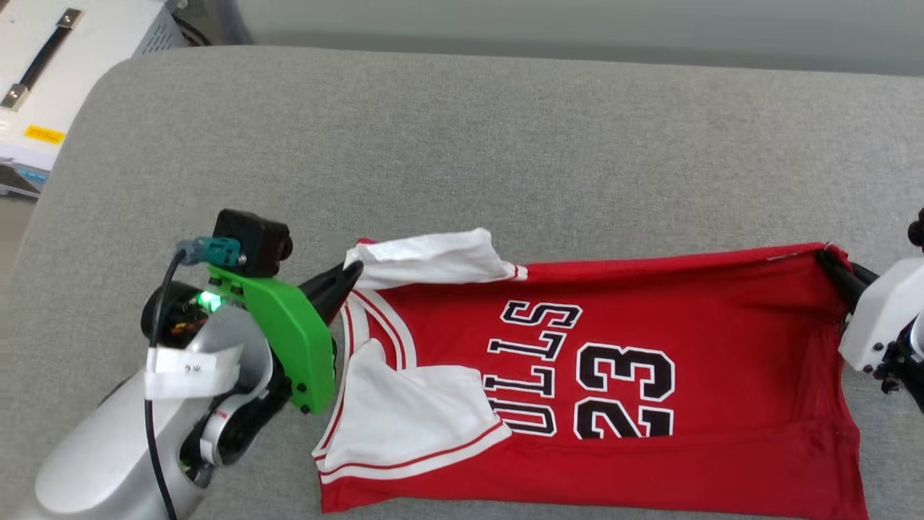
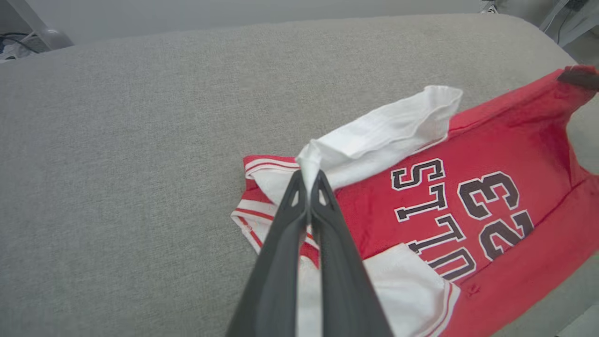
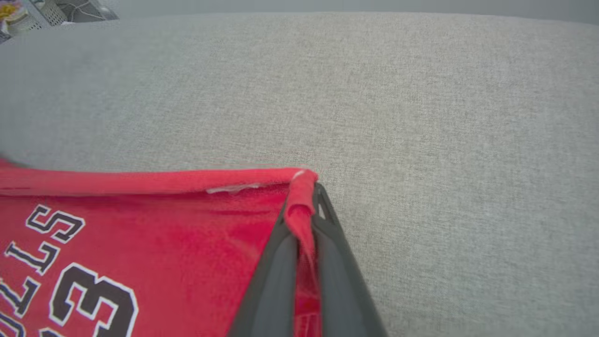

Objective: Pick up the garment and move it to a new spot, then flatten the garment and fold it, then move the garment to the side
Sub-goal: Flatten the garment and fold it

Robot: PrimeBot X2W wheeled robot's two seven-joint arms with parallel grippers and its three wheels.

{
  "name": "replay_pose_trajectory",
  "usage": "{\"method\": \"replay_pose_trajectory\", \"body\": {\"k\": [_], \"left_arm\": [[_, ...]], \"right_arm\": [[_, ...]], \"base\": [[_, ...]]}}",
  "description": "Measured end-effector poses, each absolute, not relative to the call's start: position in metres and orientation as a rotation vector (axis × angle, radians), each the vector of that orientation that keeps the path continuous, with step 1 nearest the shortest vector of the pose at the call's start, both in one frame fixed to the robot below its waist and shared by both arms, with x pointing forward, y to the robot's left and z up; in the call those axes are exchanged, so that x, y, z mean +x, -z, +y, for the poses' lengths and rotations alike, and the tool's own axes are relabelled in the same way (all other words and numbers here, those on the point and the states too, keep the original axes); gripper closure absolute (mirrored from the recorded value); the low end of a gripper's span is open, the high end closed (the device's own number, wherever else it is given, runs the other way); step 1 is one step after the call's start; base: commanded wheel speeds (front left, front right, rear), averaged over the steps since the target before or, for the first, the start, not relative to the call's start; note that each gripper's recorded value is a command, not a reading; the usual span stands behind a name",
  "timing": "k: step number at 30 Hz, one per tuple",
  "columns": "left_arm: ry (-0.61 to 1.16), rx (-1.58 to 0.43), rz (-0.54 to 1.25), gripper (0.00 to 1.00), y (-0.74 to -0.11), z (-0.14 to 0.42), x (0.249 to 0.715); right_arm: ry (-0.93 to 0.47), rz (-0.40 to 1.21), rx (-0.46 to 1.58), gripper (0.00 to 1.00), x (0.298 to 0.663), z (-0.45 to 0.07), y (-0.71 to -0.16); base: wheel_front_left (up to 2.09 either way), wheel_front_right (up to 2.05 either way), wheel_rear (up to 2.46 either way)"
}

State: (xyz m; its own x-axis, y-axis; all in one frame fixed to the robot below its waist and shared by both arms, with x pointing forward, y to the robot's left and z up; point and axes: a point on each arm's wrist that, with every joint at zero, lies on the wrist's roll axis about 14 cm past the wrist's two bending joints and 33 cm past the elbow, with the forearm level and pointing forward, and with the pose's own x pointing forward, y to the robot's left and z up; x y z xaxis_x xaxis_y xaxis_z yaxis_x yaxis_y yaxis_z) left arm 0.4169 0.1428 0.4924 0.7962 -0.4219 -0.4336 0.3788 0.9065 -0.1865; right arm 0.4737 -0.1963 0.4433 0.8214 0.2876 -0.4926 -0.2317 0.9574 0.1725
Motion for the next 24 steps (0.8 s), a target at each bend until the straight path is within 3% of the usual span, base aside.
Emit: {"method": "replay_pose_trajectory", "body": {"k": [9,14,24], "left_arm": [[0.375,-0.166,0.655,1.00,-0.442,0.143,0.335],[0.352,-0.162,0.717,1.00,-0.421,0.148,0.321],[0.311,-0.232,0.695,1.00,-0.425,0.154,0.323]], "right_arm": [[-0.324,0.630,0.252,1.00,0.401,-0.184,-0.420],[-0.386,0.703,0.171,1.00,0.375,-0.185,-0.410],[-0.435,0.730,0.064,1.00,0.364,-0.192,-0.410]], "base": [[0.00,0.00,0.00],[0.00,0.00,0.00],[0.00,0.00,0.00]]}}
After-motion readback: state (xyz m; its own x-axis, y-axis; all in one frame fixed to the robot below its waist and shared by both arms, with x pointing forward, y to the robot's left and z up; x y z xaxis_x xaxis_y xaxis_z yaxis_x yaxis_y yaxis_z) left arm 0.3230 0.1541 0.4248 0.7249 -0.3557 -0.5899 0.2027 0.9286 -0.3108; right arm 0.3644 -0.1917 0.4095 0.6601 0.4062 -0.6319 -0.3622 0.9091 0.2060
